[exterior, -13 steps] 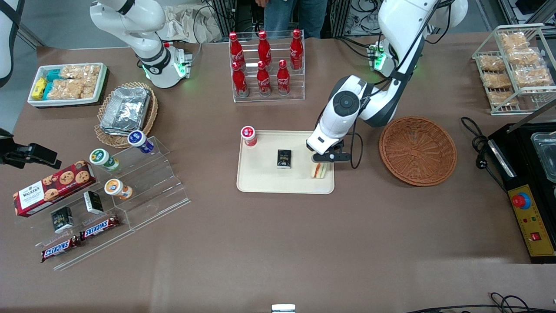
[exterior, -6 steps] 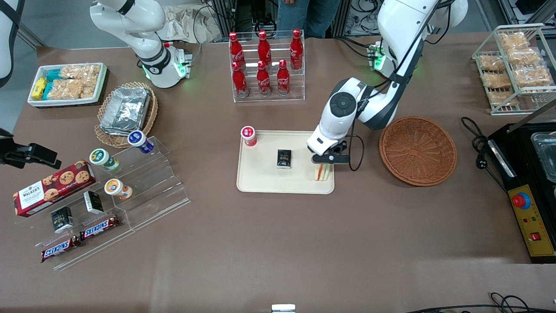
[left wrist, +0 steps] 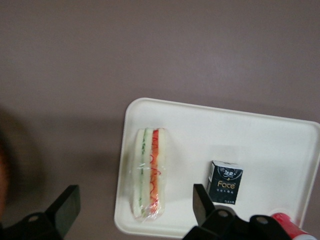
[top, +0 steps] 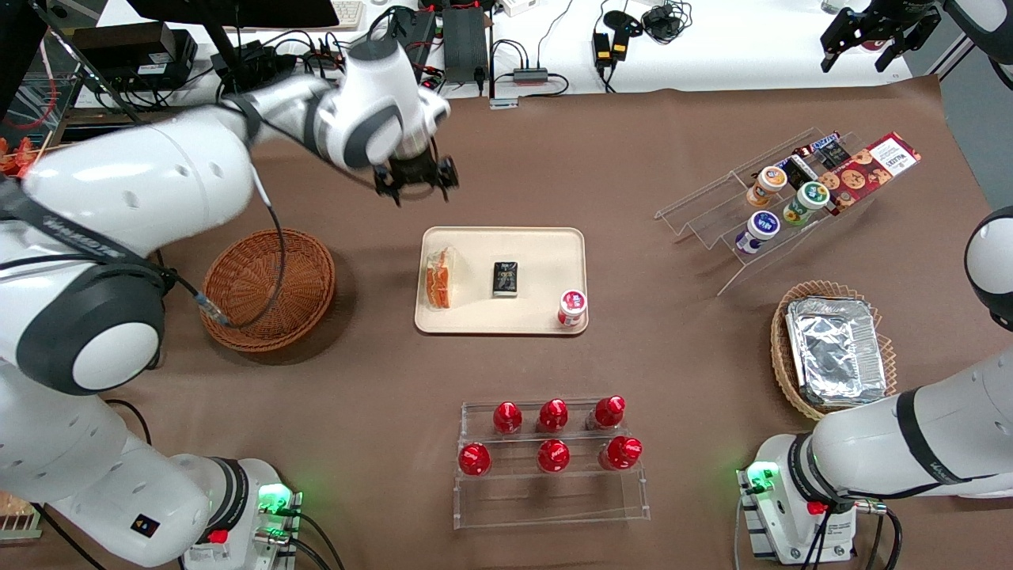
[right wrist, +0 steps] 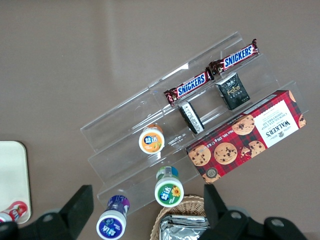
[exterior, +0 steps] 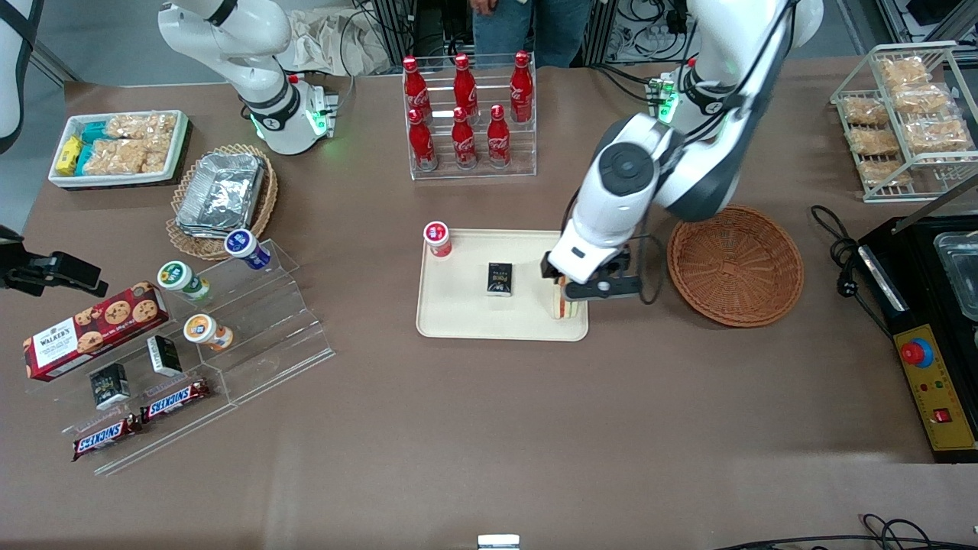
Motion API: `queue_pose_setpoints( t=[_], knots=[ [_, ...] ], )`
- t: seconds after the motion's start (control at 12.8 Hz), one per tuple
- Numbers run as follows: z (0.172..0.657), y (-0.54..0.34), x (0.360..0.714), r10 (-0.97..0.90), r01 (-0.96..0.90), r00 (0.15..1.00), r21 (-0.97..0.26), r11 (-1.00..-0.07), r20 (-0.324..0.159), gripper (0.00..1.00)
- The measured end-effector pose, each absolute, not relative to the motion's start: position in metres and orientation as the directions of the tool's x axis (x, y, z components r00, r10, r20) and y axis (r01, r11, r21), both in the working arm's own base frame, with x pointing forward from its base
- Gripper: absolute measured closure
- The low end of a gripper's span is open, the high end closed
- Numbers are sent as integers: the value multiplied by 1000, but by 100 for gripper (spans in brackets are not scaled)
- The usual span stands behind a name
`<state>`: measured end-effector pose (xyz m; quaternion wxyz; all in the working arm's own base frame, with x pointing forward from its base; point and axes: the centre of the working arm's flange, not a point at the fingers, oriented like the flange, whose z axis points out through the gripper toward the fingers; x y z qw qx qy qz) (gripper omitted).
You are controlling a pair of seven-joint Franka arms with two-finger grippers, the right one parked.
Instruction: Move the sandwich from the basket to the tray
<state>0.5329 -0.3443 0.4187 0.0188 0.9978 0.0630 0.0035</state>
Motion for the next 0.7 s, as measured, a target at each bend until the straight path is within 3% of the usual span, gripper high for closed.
queue_pose_setpoints(
  t=[0.39,0.7],
  knots=[
    [568,-226,581,161,160,987,38,-986,24,0],
    [626,-143,570,153,152,988,33,-988,38,0]
  ],
)
